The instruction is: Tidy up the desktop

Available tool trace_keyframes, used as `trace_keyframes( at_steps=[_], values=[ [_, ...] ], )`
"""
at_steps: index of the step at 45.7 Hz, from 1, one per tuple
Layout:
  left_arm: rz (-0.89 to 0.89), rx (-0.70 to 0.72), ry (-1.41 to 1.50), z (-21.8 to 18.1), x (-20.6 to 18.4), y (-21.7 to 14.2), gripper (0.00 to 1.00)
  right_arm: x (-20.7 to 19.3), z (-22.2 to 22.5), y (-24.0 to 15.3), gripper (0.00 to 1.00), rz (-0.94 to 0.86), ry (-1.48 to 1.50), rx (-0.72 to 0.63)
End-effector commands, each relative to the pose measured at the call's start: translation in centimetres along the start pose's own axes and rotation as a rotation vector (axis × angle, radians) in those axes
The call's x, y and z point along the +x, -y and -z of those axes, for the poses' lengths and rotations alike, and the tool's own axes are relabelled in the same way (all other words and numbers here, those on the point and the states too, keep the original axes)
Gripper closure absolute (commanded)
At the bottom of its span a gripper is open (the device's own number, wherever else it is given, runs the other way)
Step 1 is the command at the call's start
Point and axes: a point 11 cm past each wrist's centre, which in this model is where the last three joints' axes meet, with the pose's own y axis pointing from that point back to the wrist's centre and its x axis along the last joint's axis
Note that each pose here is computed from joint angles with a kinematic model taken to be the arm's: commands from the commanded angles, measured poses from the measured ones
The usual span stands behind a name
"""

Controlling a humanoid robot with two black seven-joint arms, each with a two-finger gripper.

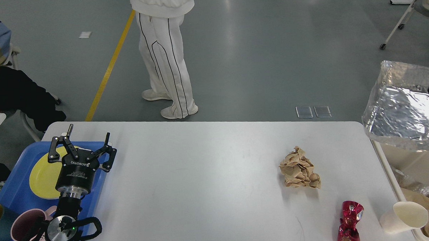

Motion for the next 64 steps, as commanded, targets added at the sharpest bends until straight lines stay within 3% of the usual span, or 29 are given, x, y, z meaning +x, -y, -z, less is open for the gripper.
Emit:
trace_keyframes(
  at_steps=[1, 5, 20, 27, 41, 64],
  values=[
    [0.000, -0.001, 0.000, 0.0, 0.0, 0.0, 0.04, 1.4, -5.7, 4.9, 1.00, -0.088, 0.097, -0.082],
    [0.001, 0.000, 0.000, 0.0, 0.0, 0.1, 0.04, 0.2, -9.6, 8.9, 1.00, -0.130, 0.148, -0.142],
    [0.000, 0.000, 0.000, 0.0, 0.0, 0.0, 0.04, -2.4, -17.0, 20.0, 1.00, -0.274, 0.273, -0.240],
    [0.000, 0.000, 0.000, 0.0, 0.0, 0.0, 0.04, -4.9, -17.8, 24.0, 1.00, -0.346, 0.258, -0.264],
    [-0.002, -0.001, 0.000, 0.0, 0.1, 0.0, 0.04, -9.8, -18.0, 27.0, 1.00, -0.402, 0.213, -0.327],
    [0.000, 0.000, 0.000, 0.0, 0.0, 0.0, 0.04, -11.6, -19.2, 27.4, 1.00, -0.375, 0.244, -0.398]
  ],
)
